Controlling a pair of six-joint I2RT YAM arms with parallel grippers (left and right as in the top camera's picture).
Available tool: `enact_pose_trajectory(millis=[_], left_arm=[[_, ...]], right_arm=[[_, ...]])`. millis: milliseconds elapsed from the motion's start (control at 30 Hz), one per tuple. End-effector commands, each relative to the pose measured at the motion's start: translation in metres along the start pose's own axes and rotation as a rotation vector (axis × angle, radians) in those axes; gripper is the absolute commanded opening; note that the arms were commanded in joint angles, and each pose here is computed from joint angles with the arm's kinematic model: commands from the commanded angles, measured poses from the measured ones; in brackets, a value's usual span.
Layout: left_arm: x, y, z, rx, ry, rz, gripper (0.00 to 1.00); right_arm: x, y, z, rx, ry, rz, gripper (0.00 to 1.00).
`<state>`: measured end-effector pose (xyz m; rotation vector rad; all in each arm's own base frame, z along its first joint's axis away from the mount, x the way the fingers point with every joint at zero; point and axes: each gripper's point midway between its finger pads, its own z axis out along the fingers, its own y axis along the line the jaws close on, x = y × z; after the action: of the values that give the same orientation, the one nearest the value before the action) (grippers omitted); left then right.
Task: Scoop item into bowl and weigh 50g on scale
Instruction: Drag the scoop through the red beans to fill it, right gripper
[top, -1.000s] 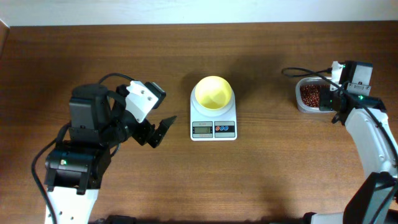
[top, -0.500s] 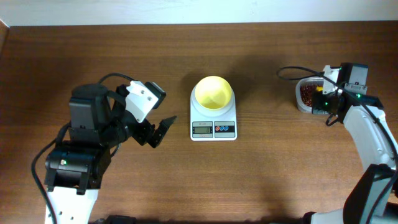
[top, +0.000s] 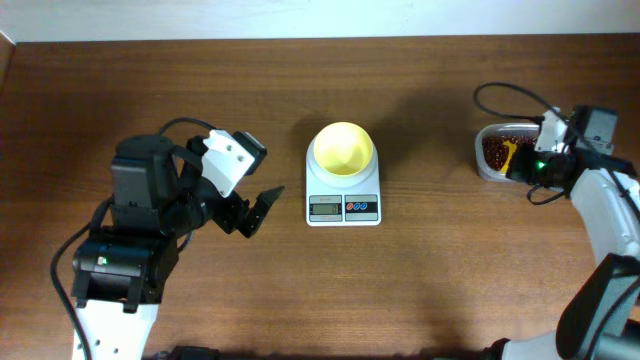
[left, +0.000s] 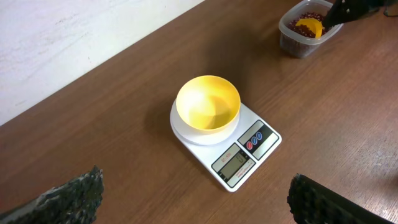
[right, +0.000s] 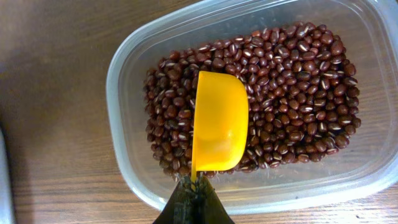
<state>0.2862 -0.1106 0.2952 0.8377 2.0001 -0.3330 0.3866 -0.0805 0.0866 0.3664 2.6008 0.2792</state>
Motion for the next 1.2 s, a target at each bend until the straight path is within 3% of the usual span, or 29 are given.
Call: enact_pose_trajectory(millis=[0, 333, 500, 900, 1167], left_arm=[[-0.007, 0.003, -0.005, -0.015, -0.016, -0.004, 0.99], [-0.007, 0.003, -0.005, -0.015, -0.016, -0.004, 0.99], [-0.007, 0.003, -0.005, -0.015, -0.016, -0.004, 0.99], [-0.007, 0.003, -0.005, -0.015, -0.016, -0.004, 0.99], [-0.007, 0.003, -0.005, -0.015, -0.016, -0.004, 0.99]], right_arm=[[0.015, -0.005, 0.020, -0.081, 0.079, 0.135, 0.04], [0.030, -0.008, 0.019, -0.189, 0.145, 0.237, 0.04], [0.021, -0.014, 0.004, -0.315, 0.102, 0.321, 0.04], [0.015, -0.020, 0.001, -0.334, 0.078, 0.378, 0.04], [0.005, -0.032, -0.019, -0.461, 0.013, 0.452, 0.04]])
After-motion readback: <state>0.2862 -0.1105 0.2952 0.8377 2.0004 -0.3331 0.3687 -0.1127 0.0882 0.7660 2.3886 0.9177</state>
